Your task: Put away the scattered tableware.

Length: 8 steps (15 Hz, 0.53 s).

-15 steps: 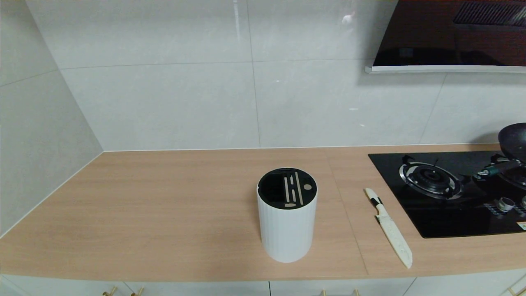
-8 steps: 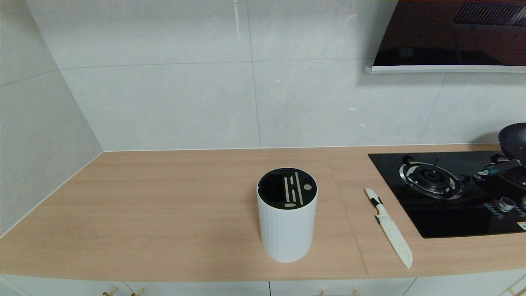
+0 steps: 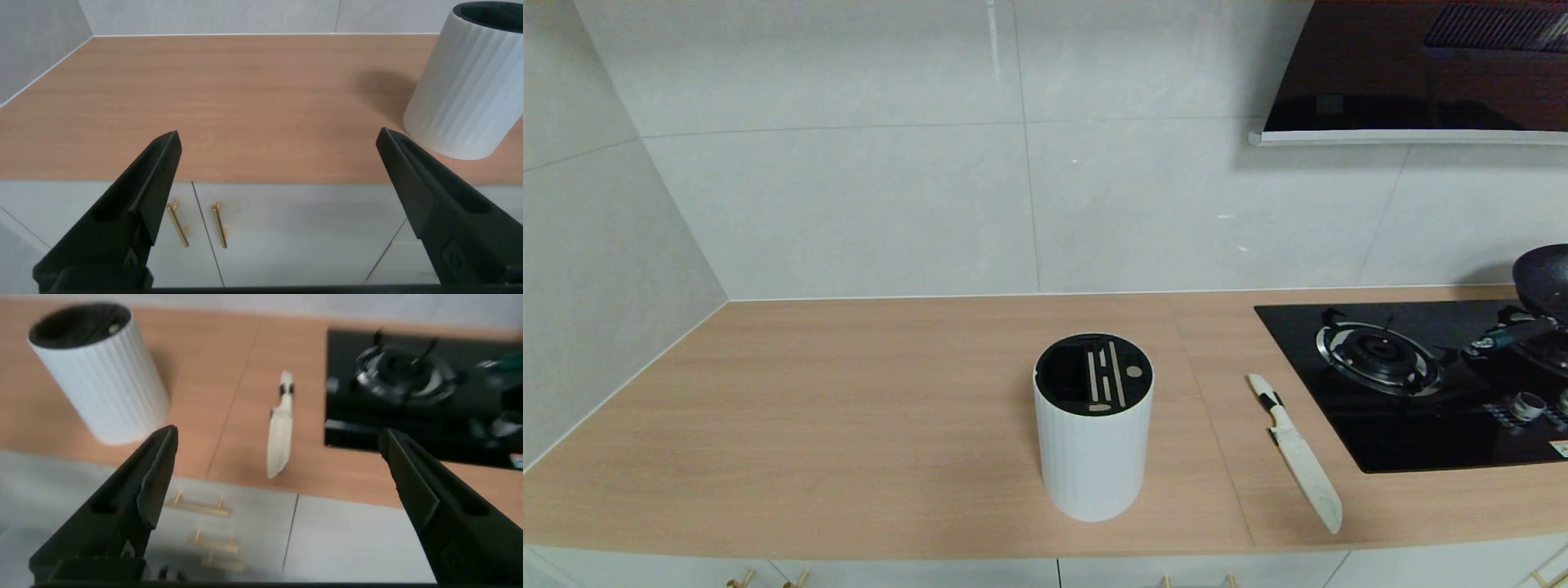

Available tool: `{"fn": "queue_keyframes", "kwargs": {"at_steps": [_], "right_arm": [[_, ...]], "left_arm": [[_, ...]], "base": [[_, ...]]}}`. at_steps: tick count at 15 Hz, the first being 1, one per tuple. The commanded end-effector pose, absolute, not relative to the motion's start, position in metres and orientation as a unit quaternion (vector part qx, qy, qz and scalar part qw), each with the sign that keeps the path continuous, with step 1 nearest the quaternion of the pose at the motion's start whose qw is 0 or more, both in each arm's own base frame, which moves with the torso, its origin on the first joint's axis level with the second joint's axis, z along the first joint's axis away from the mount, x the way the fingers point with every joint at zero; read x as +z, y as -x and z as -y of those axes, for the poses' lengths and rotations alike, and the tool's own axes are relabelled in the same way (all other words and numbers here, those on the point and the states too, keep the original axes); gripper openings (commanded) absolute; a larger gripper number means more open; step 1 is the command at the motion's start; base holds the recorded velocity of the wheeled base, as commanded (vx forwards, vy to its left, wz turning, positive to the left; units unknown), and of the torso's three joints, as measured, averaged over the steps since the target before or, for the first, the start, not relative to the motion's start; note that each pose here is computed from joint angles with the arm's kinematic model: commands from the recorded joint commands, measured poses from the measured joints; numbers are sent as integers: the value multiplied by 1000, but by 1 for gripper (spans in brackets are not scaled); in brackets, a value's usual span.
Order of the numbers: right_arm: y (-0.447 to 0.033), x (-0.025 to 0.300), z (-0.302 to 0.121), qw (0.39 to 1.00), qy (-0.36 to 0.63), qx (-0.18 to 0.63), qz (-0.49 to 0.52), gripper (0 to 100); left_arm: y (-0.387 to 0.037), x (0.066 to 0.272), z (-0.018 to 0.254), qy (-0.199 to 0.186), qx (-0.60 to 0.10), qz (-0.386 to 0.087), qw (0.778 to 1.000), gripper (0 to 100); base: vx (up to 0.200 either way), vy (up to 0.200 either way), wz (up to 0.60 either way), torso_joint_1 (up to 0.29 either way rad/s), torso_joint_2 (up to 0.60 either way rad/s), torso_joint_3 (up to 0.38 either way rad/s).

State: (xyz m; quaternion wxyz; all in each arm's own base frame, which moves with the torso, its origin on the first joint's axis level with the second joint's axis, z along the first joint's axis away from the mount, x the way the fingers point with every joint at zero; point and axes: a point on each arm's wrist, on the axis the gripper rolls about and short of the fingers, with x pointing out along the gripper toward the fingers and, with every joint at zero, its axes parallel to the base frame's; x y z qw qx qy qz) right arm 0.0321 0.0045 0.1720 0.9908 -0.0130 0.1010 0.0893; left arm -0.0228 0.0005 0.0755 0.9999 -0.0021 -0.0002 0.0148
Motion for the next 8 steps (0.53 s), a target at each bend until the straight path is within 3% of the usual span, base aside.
{"fn": "queue_keyframes", "kwargs": {"at_steps": [1,8], "right_arm": [[-105,179,-15,968,17,121,-218,100],[-221,135,-29,968,31,77,-235,100]], "left_arm": [[23,75,0,2,15,0,1000,100],[23,75,0,2,15,0,1000,100]], "base": [[0,0,0,0,0,0],[0,0,0,0,0,0]]}}
